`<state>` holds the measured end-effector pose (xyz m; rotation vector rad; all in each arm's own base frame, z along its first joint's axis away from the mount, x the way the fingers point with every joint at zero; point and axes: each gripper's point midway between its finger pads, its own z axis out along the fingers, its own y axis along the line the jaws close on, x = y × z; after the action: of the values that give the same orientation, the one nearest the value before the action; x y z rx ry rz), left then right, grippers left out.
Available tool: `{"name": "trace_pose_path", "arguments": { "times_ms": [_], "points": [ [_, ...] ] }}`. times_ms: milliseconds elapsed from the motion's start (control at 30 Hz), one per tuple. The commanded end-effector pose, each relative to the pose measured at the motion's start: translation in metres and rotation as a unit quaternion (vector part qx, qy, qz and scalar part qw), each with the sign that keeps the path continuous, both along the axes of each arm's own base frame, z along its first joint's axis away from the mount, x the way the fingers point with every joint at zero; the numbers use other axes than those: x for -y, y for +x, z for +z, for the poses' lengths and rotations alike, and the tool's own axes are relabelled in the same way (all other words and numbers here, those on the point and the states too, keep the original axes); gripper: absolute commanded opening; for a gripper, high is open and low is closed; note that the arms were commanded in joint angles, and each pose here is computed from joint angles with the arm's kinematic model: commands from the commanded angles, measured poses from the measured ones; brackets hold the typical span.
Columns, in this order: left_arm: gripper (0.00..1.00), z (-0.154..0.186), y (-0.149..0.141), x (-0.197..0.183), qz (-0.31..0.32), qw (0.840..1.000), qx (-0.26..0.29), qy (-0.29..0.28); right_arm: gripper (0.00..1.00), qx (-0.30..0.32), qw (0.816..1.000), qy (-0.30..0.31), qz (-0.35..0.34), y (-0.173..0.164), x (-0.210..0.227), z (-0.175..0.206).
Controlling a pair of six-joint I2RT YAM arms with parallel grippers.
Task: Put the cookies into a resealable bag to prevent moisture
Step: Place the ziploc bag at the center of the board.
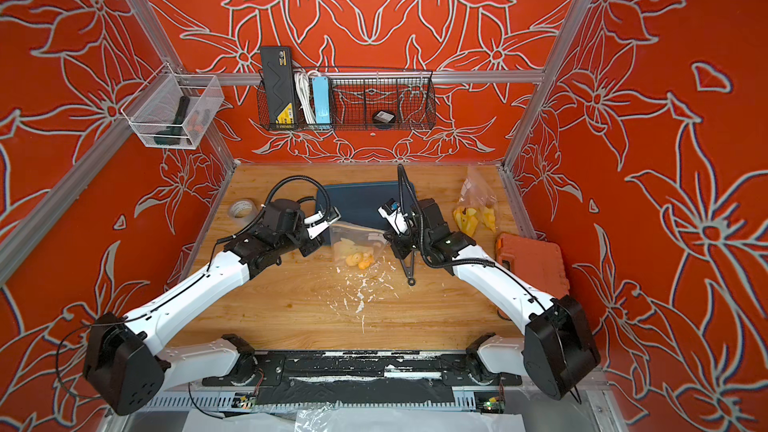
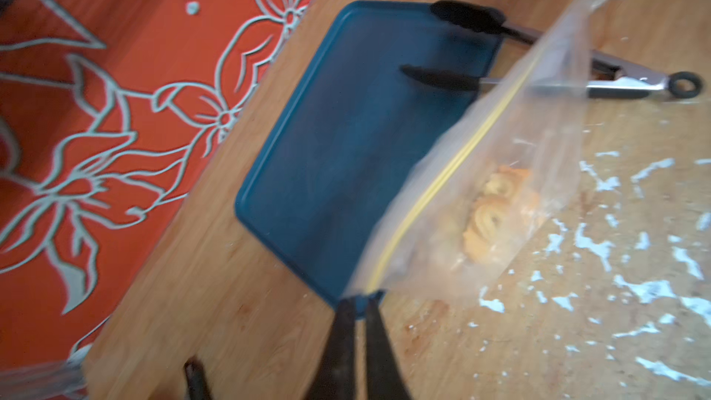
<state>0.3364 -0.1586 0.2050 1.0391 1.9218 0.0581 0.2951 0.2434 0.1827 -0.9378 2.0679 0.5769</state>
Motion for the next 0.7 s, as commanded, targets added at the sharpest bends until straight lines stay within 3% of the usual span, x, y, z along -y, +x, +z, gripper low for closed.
{"name": "trace_pose_path", "arguments": {
  "times_ms": [0, 133, 300, 533, 667],
  "points": [
    [0.52, 0.029, 0.007, -0.022, 0.081, 0.994, 0.051, -0.057, 0.00, -0.005, 0.999, 0.010, -0.039, 0.006, 0.010, 0.019],
    [0.80, 0.043, 0.000, -0.024, 0.108, 0.984, 0.064, -0.128, 0.00, -0.025, 0.995, 0.018, -0.097, 0.008, 0.022, 0.051],
    [0.99, 0.048, -0.001, -0.024, 0.143, 0.967, 0.051, -0.206, 0.00, -0.026, 0.979, -0.031, -0.200, 0.012, 0.061, 0.084],
    [1.00, 0.045, 0.005, -0.020, 0.179, 0.946, 0.013, -0.270, 0.00, -0.018, 0.942, -0.146, -0.303, 0.029, 0.116, 0.104],
    [1.00, 0.046, 0.002, -0.009, 0.155, 0.945, -0.001, -0.290, 0.00, -0.034, 0.929, -0.157, -0.334, 0.045, 0.134, 0.104]
  ]
}}
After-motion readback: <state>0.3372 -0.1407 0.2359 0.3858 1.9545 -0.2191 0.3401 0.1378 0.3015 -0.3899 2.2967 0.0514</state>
